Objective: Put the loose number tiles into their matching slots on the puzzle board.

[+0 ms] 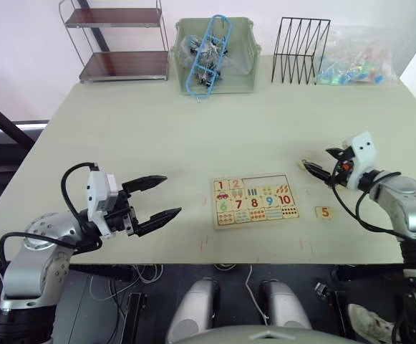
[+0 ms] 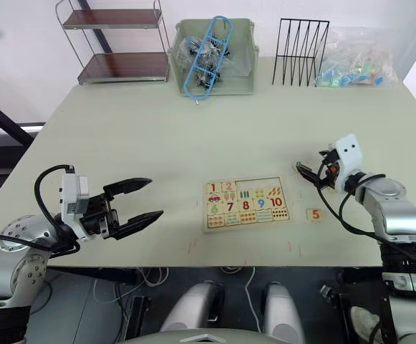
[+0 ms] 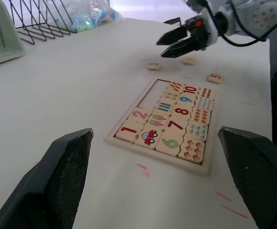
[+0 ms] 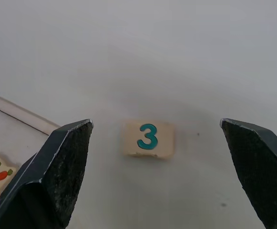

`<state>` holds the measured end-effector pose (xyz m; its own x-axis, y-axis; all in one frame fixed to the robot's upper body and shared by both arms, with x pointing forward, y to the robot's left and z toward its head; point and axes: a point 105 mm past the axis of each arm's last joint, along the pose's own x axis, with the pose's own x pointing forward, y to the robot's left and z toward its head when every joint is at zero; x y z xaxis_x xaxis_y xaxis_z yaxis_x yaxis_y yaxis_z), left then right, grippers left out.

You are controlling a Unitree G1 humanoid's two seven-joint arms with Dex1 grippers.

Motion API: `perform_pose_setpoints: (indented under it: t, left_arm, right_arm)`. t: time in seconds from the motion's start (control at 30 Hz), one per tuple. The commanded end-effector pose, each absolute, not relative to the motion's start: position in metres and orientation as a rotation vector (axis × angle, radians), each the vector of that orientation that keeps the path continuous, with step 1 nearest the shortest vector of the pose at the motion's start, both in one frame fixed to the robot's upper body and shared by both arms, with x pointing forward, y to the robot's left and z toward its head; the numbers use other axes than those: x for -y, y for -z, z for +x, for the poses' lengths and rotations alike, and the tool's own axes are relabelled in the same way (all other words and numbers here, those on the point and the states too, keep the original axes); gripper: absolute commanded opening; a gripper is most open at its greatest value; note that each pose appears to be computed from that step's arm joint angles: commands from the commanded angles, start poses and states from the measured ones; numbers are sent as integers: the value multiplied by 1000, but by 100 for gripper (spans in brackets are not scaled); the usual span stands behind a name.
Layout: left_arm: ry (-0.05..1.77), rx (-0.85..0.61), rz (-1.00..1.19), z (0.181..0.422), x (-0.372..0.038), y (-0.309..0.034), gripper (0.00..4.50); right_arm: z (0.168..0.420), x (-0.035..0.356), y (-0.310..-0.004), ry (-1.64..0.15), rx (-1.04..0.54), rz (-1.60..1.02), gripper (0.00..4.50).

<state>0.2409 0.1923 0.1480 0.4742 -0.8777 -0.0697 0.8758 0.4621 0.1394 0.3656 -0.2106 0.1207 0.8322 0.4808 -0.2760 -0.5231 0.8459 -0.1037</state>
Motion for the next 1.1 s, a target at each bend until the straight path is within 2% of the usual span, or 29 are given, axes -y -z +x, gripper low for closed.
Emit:
perform_pose_setpoints:
  t: [0.03,0.6,0.63,0.67,0.73,0.77,0.83,1.1]
  left_arm:
    - [1108,41,178,236,-196,-154,443]
    - [1185,60,182,232,-192,-157,443]
    - [1186,61,183,232,-192,-157,450]
    - [1187,63,185,232,-192,-157,450]
    - [1187,66,189,233,-192,-157,450]
    - [1186,68,192,233,-192,-157,450]
    - [1188,70,195,233,-192,-157,450]
    - [1218,63,197,230,-188,-156,450]
  right_arm:
    - [374,211,-126,-499,-253,-204,450]
    - [382,201,-108,-488,-331,-199,450]
    - [382,202,-108,-486,-331,-199,397]
    - [382,201,-107,-484,-331,-199,372]
    - [382,201,-107,-479,-330,-196,285]
    - [383,201,-107,-476,-330,-194,227]
    - [383,202,-107,-471,-328,-192,144]
    - [373,204,-122,-448,-282,-179,144]
